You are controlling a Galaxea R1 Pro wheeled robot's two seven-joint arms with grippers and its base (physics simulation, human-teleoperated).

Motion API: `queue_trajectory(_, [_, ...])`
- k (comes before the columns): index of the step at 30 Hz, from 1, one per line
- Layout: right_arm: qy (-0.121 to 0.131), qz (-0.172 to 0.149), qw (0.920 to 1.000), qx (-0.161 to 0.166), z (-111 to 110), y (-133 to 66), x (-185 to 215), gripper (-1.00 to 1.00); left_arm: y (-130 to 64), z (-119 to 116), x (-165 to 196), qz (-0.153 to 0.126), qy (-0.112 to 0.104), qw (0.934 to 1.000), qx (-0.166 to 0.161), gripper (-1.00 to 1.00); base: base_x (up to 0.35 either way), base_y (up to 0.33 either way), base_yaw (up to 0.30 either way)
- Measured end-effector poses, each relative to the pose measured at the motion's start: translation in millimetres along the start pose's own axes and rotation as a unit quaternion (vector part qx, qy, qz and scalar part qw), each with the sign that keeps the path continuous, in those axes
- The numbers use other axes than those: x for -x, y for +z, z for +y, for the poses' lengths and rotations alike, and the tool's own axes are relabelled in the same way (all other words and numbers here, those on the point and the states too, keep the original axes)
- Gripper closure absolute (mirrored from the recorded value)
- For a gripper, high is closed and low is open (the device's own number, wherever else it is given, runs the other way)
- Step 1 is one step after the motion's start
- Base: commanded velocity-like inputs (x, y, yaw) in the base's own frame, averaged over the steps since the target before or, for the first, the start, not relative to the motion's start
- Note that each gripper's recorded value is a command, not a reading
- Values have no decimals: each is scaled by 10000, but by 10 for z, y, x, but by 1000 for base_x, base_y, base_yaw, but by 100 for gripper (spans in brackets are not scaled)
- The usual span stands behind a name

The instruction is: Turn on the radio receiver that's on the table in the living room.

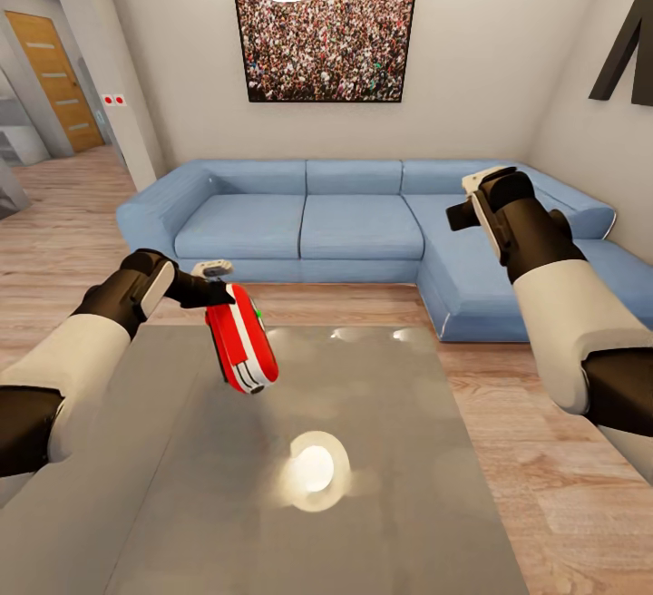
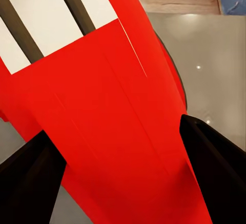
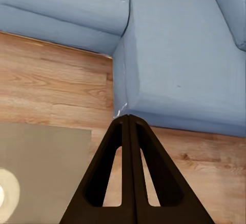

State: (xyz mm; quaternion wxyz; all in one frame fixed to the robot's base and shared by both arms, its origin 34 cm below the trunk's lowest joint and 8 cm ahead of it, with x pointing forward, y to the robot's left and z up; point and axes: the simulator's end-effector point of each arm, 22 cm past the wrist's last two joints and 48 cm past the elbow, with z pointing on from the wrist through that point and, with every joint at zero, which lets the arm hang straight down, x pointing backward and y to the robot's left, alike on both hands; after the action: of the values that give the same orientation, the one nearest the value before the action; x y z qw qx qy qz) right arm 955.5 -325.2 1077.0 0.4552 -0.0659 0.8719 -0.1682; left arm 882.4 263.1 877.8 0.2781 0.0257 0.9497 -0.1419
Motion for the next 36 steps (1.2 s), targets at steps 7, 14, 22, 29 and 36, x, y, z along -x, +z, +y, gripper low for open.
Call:
queue_trajectory(7, [64, -16, 9999, 121, 73, -6, 14, 100, -3, 0, 5, -11, -23, 10000, -14, 100, 0, 0, 0])
queue_trajectory(14, [70, -17, 9999, 134, 81, -6, 15, 100, -4, -1, 6, -11, -26, 10000, -17, 100, 0, 0, 0])
queue_trajectory(22, [74, -18, 9999, 140, 84, -6, 15, 100, -4, -1, 6, -11, -26, 10000, -17, 100, 0, 0, 0])
queue_trajectory(29, [119, -23, 9997, 209, 115, -7, 18, 100, -2, -4, 4, -7, -24, 10000, -14, 100, 0, 0, 0])
queue_trajectory(36, [183, -22, 9993, 317, 169, -8, 19, 100, 2, -12, 1, -1, -24, 10000, -15, 100, 0, 0, 0])
